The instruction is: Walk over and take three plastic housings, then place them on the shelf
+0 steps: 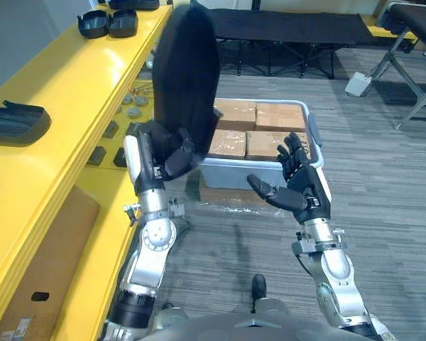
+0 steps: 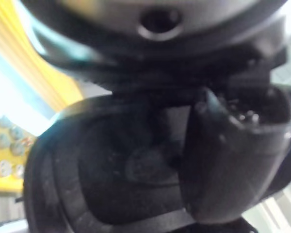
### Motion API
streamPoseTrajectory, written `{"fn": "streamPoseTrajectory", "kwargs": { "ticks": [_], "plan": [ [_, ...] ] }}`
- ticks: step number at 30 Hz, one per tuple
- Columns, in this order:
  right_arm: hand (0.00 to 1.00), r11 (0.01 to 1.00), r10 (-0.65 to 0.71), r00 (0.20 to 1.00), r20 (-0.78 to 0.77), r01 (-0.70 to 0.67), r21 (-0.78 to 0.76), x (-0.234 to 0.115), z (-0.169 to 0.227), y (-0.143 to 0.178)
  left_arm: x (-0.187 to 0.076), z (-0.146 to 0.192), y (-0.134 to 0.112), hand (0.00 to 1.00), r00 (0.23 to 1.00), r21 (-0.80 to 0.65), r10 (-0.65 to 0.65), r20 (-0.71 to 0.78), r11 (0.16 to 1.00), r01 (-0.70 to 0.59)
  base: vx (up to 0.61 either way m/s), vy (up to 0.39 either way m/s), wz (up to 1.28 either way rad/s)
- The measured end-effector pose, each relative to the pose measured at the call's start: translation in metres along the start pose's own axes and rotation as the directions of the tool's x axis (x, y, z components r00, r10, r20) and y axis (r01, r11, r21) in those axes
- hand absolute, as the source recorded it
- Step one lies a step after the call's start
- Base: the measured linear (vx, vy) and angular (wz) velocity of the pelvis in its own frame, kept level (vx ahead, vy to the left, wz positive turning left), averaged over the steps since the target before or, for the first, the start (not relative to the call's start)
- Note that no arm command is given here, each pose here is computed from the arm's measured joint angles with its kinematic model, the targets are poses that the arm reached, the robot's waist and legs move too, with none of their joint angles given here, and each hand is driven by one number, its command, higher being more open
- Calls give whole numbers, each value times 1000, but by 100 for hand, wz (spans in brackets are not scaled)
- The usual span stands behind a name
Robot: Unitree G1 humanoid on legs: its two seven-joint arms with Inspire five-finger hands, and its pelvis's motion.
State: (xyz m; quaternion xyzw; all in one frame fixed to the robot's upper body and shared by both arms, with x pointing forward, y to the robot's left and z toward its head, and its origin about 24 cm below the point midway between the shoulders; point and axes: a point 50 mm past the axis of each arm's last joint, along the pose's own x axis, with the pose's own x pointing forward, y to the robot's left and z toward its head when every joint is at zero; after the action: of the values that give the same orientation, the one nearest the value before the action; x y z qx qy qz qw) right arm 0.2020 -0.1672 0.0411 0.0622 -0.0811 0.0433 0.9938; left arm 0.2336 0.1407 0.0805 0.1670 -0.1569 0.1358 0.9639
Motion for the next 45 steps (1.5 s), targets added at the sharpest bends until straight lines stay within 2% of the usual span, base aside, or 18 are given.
{"fn": "streamPoseTrajectory", "kwargs": {
  "ticks": [3, 5, 9, 11, 14, 20, 24, 26, 30, 34, 40, 45],
  "plan": [
    [100, 992, -109, 991, -74, 113, 53, -13, -13, -1, -20, -4, 9, 0, 996, -184, -19, -92, 983, 2, 51, 29, -1],
    [100, 971, -194, 977, -91, 205, 125, -18, -17, -6, -30, -5, 22, 0, 991, -303, 24, -135, 951, -64, 50, 33, 6],
    [100, 951, -229, 970, -75, 240, 194, -13, -15, -7, -32, -2, 41, 0, 978, -401, 133, -158, 897, -187, 21, 22, 32],
    [100, 958, -189, 979, -77, 202, 205, -5, -18, 1, -34, 2, 53, 0, 972, -409, 182, -147, 884, -227, -31, 12, 53],
    [100, 974, -51, 994, -93, 70, 215, 14, -24, 29, -39, 9, 75, 0, 958, -397, 263, -114, 872, -287, -49, -3, 62],
    [100, 974, 217, 970, -109, -207, 97, 28, -30, 74, -61, 12, 117, 0, 901, -440, 425, -92, 794, -419, -7, -2, 62],
    [100, 965, 258, 962, -92, -252, 68, 36, -27, 80, -73, 10, 132, 0, 873, -421, 474, -111, 774, -473, 7, 30, 22],
    [100, 963, 265, 960, -87, -259, 67, 38, -26, 80, -77, 9, 132, 0, 881, -414, 457, -119, 784, -463, 18, 27, 30],
    [100, 972, 235, 968, -87, -231, 49, 40, -25, 71, -68, 14, 114, 0, 946, -472, 319, -59, 826, -308, 25, 37, 81],
    [100, 980, 196, 977, -87, -194, 37, 41, -25, 65, -67, 16, 110, 0, 969, -489, 245, -17, 844, -222, 8, 11, 63],
    [100, 995, 94, 988, -126, -90, 41, 29, -32, 41, -63, 22, 98, 0, 992, -620, 85, 96, 785, -8, 31, -49, 60],
    [100, 991, 132, 987, -91, -129, 35, 35, -26, 41, -58, 29, 81, 0, 988, -656, -4, 154, 748, 105, -9, -21, -10]
  ]
}}
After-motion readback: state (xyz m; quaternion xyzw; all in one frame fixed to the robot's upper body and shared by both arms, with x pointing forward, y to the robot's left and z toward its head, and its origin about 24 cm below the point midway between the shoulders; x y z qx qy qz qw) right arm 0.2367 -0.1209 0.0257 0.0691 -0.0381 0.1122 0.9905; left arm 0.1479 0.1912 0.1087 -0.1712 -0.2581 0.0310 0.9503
